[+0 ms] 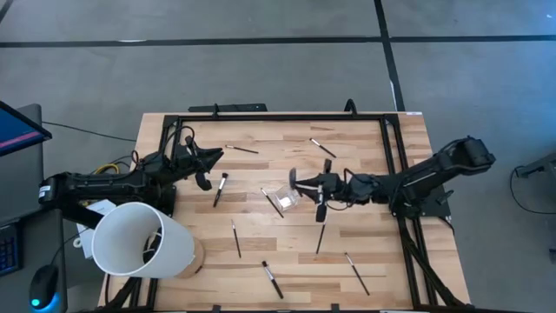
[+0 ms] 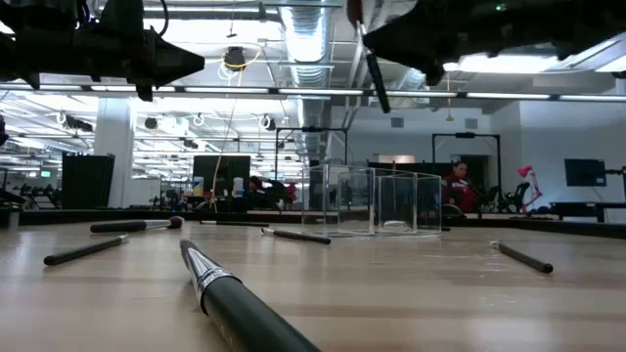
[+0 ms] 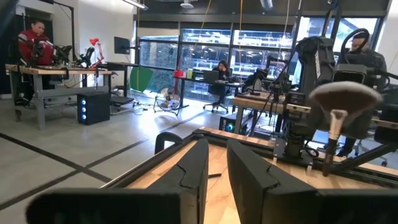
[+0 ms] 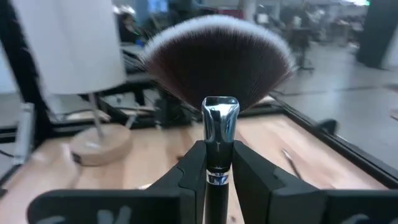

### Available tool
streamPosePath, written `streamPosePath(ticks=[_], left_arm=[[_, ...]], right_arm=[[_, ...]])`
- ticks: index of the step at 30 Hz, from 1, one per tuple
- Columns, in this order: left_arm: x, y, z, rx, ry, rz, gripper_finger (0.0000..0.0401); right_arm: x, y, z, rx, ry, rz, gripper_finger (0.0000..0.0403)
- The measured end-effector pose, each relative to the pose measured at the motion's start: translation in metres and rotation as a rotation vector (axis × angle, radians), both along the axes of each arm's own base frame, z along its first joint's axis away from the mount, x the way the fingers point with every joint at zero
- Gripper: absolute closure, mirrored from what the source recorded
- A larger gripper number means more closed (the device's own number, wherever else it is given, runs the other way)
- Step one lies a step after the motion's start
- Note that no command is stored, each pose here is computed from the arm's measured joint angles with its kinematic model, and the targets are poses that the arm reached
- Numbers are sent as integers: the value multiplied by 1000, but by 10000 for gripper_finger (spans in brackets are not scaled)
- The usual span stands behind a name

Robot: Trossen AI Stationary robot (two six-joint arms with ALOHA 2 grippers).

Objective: Put items in baskets/containers
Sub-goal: Put the black highlighter brush into the transparent organizer

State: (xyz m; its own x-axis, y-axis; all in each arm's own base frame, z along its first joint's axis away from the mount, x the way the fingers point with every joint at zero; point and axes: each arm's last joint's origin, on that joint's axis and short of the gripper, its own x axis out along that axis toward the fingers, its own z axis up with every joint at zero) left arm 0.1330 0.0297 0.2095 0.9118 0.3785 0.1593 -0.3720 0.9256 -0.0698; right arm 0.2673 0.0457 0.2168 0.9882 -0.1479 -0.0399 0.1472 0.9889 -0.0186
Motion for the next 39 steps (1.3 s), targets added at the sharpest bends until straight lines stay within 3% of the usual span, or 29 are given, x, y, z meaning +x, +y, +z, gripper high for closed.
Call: streamPosePath(ticks=[11, 39], left_arm=[[0, 0, 0, 1, -1, 0, 344], [0, 0, 0, 1, -2, 0, 344]], right_arm=[[19, -11, -22, 14, -44, 31, 344], [26, -15, -31, 50, -69, 42, 344]])
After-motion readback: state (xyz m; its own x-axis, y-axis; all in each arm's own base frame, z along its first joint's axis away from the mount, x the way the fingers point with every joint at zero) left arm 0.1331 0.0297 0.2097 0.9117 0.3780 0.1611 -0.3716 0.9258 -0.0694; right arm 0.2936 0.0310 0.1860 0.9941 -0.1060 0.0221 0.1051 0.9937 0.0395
